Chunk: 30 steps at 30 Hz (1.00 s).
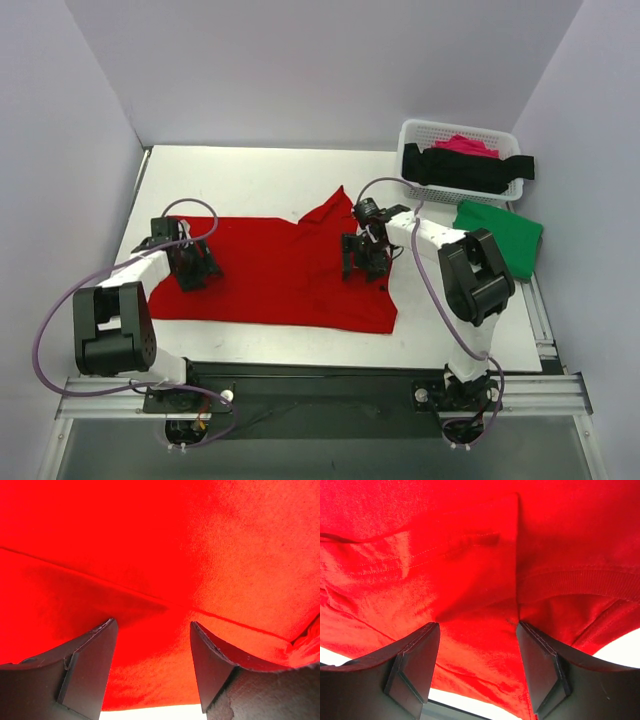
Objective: Fold and stack the t-shirts
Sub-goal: Fold the flattened tshirt in 1/3 of the way
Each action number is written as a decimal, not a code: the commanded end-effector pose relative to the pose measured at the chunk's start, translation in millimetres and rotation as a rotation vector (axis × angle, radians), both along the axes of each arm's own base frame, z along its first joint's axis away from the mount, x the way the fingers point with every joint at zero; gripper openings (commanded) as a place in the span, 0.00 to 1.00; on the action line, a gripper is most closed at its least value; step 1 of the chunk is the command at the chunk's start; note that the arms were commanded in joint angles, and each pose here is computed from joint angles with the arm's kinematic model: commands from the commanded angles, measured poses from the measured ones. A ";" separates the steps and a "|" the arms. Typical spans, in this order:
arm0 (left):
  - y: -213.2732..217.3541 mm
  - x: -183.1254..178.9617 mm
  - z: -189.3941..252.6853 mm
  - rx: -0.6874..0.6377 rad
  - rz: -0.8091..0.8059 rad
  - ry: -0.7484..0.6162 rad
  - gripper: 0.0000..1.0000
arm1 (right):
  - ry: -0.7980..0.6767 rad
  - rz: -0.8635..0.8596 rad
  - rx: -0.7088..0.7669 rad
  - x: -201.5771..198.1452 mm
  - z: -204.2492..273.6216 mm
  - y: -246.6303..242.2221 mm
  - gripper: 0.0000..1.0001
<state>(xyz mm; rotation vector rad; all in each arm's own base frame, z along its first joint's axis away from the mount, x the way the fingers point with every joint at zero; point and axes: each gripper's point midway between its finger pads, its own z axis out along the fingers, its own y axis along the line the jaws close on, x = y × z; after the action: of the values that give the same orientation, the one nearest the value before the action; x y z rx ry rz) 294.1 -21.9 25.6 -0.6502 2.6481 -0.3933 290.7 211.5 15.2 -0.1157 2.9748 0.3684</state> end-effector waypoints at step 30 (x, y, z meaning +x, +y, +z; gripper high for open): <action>-24.6 -67.3 7.7 -0.054 0.090 0.040 0.71 | 0.153 -0.123 -0.100 -90.9 -14.4 -53.8 0.64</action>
<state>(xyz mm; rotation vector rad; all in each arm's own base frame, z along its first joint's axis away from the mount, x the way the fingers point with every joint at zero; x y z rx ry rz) 229.0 -41.3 27.4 -0.8078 2.6431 -0.4054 234.1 185.7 12.3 0.0396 3.0022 0.4000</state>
